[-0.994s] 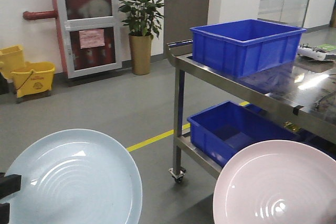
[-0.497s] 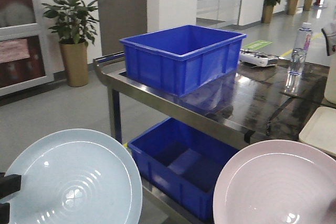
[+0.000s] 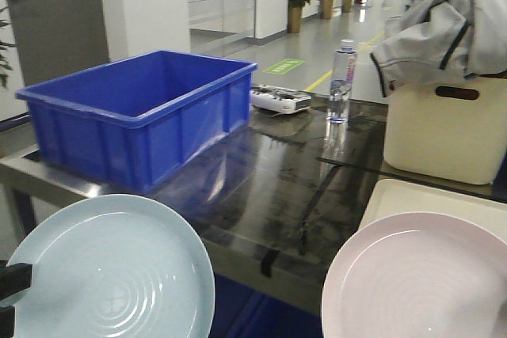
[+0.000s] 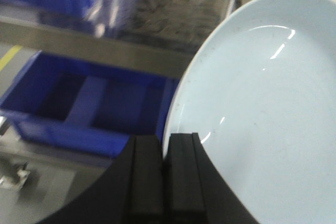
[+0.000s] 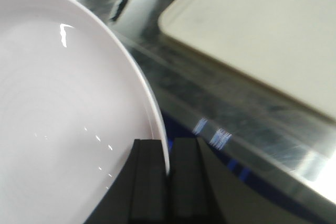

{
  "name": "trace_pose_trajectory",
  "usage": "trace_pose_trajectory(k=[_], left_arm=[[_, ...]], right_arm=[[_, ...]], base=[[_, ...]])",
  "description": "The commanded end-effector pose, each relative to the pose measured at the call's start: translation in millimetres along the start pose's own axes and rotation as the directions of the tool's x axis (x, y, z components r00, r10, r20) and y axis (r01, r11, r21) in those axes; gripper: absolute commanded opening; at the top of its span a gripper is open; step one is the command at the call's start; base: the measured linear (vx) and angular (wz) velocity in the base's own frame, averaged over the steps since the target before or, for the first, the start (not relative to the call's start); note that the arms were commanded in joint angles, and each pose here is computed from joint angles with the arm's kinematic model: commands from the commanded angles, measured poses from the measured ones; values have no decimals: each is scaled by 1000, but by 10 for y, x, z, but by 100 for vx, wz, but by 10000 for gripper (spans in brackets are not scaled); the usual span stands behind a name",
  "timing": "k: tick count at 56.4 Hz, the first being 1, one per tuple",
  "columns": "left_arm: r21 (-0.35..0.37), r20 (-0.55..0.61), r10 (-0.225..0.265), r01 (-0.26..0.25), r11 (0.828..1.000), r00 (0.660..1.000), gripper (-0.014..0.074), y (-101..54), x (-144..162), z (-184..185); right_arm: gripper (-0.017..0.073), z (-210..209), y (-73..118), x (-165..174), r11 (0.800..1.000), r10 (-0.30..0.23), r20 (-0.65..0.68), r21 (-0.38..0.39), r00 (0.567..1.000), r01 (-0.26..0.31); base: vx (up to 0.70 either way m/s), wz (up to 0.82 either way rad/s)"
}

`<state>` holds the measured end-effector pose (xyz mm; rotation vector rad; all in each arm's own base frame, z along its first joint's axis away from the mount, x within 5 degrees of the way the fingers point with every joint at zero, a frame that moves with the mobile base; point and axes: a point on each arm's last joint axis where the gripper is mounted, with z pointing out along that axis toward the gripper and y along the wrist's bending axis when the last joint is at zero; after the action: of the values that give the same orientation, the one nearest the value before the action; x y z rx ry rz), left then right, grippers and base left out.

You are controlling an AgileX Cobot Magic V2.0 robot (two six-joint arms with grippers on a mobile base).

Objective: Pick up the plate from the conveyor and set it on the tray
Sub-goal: 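Hold both plates while the base drives to the steel table, then carry both plates over the cream tray on the table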

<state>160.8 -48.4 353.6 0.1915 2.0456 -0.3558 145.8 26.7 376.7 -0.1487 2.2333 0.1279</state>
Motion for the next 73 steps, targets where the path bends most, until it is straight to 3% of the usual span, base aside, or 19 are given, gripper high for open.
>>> trace_pose_trajectory(k=[1, 40, 73], left_arm=[[9, 124, -16, 15, 1000, 992, -6, -28, -168, -77], [9, 125, -16, 15, 1000, 992, -6, -28, -169, -77], [9, 125, -16, 15, 1000, 992, -6, -28, -169, -77]], right_arm=[[-9, -81, -1, -137, 1000, -10, 108, 2, 994, 9], [-9, -81, -1, -137, 1000, -10, 108, 2, 994, 9], [-9, -81, -1, -137, 1000, -10, 108, 2, 994, 9]], base=[[36, -61], [28, -64], [6, -10]])
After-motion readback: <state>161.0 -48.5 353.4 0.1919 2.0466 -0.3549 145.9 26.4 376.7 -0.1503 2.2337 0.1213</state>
